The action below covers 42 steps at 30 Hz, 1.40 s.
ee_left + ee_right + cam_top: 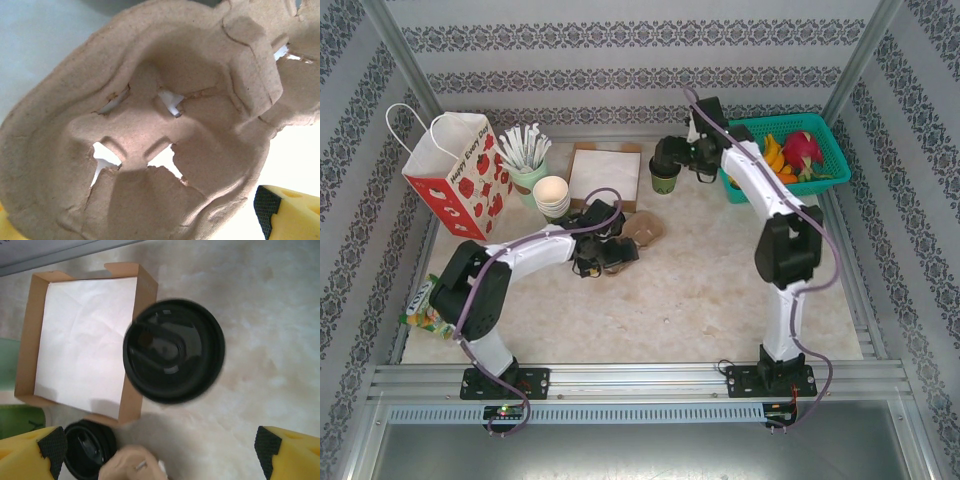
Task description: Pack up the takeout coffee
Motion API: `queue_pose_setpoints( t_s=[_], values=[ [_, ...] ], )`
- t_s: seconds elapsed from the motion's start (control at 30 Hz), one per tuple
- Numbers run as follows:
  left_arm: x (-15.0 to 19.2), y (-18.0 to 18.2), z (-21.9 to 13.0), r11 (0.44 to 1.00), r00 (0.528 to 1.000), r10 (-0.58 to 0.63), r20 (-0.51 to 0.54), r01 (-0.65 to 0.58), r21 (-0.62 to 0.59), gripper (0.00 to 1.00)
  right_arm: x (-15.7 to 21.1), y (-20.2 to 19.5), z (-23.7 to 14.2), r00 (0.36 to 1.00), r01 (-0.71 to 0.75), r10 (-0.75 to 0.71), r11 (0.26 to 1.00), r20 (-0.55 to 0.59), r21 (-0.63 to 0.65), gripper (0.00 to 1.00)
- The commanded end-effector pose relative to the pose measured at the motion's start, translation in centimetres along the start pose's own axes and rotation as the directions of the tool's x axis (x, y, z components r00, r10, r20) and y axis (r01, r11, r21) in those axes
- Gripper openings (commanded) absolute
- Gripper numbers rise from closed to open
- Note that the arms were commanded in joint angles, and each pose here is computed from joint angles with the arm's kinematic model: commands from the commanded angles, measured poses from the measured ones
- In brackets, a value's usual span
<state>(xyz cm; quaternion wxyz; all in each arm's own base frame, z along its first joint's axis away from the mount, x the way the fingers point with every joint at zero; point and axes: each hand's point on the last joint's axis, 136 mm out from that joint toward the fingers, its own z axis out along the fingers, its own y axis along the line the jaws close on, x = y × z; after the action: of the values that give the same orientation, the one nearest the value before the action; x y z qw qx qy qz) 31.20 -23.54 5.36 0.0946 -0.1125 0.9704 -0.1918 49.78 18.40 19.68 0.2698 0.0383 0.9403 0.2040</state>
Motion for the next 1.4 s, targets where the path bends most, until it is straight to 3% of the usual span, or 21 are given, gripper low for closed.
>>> queue_pose_setpoints(
  t_s=[0.0, 0.17, 0.33, 0.6, 0.77, 0.9, 1.03, 1.23, 1.37],
  values=[
    [-1.3, -2.3, -0.1, 0.997, 0.997, 0.073, 0.027, -0.074, 0.027, 1.0, -0.5, -0.2, -4.2, 0.99, 0.007, -0.006, 1.0, 0.139, -0.01, 0.98],
    [-2.8, -3.4, 0.6, 0.992, 0.991, 0.124, 0.048, -0.125, 0.012, 0.99, 3.9, -2.3, -6.9, 0.983, 0.009, -0.011, 1.0, 0.182, 0.015, 0.98],
    [-3.9, -6.9, 1.8, 0.974, 0.977, 0.209, 0.035, -0.212, 0.085, 1.0, 7.5, -4.2, -8.1, 0.972, -0.028, 0.026, 1.0, 0.232, 0.003, 0.98],
    [-3.5, -11.4, 3.4, 0.936, 0.942, 0.335, 0.011, -0.334, 0.108, 1.0, 7.7, -5.3, -10.0, 0.93, -0.077, 0.071, 0.997, 0.36, 0.002, 0.98],
    [-3.2, -11.1, 2.3, 0.94, 0.943, 0.329, 0.043, -0.332, 0.081, 1.0, 7.0, -6.1, -10.7, 0.904, -0.092, 0.071, 0.995, 0.421, 0.03, 0.98],
    [-2.6, -9.8, -2.7, 0.949, 0.947, 0.301, 0.113, -0.309, 0.062, 1.0, 6.8, -6.6, -11.1, 0.893, -0.1, 0.066, 0.994, 0.446, 0.054, 0.98],
    [-2.3, -6.3, -9.3, 0.965, 0.932, 0.255, 0.258, -0.263, -0.003, 1.0, 6.3, -6.8, -11.4, 0.868, -0.097, 0.063, 0.994, 0.492, 0.045, 0.98],
    [-4.5, 2.5, -20.7, 0.967, 0.864, 0.153, 0.479, -0.029, -0.255, 1.0, 5.6, -7.0, -12.5, 0.829, -0.101, 0.06, 0.994, 0.556, 0.044, 0.98],
    [-5.8, 7.6, -28.9, 0.946, 0.772, 0.063, 0.632, 0.157, -0.285, 1.0, 5.4, -6.4, -12.9, 0.827, -0.069, 0.042, 0.997, 0.561, 0.027, 0.98]
  ],
)
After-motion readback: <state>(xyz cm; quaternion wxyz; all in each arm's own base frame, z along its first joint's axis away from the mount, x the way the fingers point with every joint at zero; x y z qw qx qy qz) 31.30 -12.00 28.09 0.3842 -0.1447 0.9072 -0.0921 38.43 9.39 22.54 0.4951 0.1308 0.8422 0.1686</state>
